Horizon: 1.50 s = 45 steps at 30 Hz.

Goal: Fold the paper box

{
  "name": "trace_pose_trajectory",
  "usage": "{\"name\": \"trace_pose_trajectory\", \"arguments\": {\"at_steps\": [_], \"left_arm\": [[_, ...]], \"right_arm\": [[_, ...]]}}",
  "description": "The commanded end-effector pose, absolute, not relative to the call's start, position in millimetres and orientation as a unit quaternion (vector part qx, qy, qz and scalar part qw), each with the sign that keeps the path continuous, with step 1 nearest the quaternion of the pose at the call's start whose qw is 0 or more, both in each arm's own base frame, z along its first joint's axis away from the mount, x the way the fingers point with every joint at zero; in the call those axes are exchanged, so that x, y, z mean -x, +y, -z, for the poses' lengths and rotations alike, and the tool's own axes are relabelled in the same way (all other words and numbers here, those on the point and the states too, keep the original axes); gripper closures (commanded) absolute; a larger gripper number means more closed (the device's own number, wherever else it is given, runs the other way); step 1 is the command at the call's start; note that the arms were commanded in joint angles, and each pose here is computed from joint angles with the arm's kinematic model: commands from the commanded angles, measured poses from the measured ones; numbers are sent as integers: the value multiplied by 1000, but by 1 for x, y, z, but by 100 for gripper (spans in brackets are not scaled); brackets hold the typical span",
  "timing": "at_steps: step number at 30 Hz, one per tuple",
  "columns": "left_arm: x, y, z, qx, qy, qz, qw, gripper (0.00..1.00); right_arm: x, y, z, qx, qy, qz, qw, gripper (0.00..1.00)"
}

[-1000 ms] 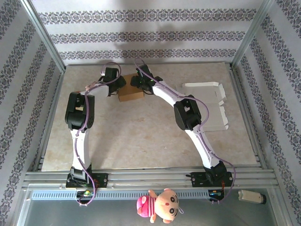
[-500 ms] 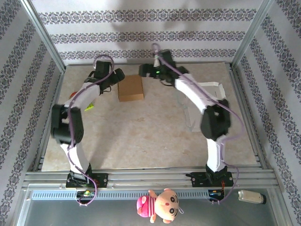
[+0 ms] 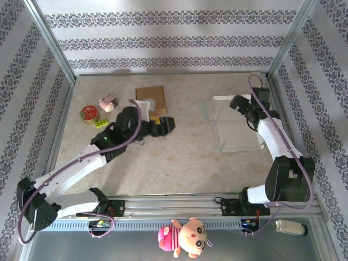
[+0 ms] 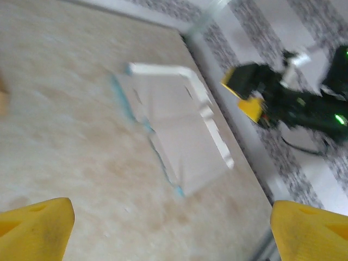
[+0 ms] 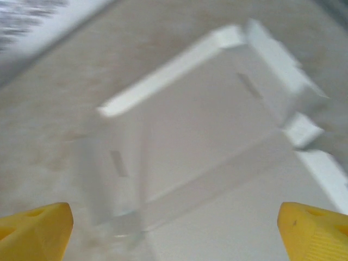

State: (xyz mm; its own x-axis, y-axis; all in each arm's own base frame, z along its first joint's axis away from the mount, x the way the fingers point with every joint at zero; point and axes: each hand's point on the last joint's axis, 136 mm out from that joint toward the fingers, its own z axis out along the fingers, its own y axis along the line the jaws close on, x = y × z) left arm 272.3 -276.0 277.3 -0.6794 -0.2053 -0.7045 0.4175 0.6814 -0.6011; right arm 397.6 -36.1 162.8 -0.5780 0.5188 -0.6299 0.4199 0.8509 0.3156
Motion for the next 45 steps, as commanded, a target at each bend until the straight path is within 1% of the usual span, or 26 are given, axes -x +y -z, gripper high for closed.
{"name": "trace_pose_trajectory", "arguments": {"at_steps": [1, 4, 6, 8, 14, 16, 18, 20, 21, 23, 24, 27, 28, 31, 33, 35, 36, 39, 42, 45], "left_arm": [[-246, -312, -264, -108, 823, 404, 385, 7], [-214, -346, -240, -161, 829, 420, 333, 5], [-198, -360, -226, -183, 833, 424, 305, 4], [-188, -368, -217, -196, 836, 425, 287, 4], [-177, -358, -223, -201, 825, 434, 301, 2], [-175, -346, -222, -195, 825, 429, 312, 2], [-174, -333, -219, -187, 829, 419, 320, 2], [-172, -321, -219, -178, 830, 414, 327, 1], [-172, -315, -220, -172, 830, 411, 334, 1], [-173, -303, -224, -160, 829, 405, 349, 1], [-175, -297, -226, -153, 828, 401, 359, 1], [-177, -280, -234, -137, 826, 389, 385, 1], [-179, -272, -236, -129, 827, 381, 393, 1], [-188, -243, -234, -81, 838, 340, 418, 1], [-197, -217, -229, -29, 851, 301, 428, 2], [-201, -194, -227, 12, 858, 275, 433, 3], [-203, -185, -227, 29, 858, 266, 438, 3], [-207, -163, -228, 68, 855, 252, 448, 2], [-210, -146, -230, 95, 858, 237, 446, 2], [-210, -136, -227, 109, 867, 225, 431, 2]], "right_arm": [[-396, -71, -147, -266, 891, 25, 367, 2], [-409, -93, -127, -270, 906, 47, 322, 2], [-419, -107, -113, -266, 918, 54, 289, 2], [-436, -117, -108, -246, 926, 48, 282, 2], [-484, -141, -81, -225, 939, 10, 258, 2], [-487, -152, -61, -213, 952, 24, 220, 2], [-492, -153, -43, -194, 965, 17, 176, 2], [-491, -149, -31, -180, 974, 2, 136, 6], [-489, -146, -27, -180, 976, -8, 120, 10], [-488, -139, -25, -183, 977, -29, 109, 23], [-489, -135, -26, -185, 976, -37, 113, 35], [-493, -124, -39, -175, 974, -48, 138, 60], [-495, -118, -46, -166, 974, -49, 149, 67], [-499, -90, -74, -131, 974, -58, 177, 84], [-501, -64, -96, -104, 969, -65, 212, 94], [-501, -30, -125, -70, 960, -80, 261, 99], [-499, -11, -138, -56, 953, -90, 284, 100], [-483, 39, -152, -25, 936, -128, 327, 100], [-459, 82, -141, -1, 932, -165, 322, 100], [-432, 108, -132, -3, 926, -193, 324, 100]]}}
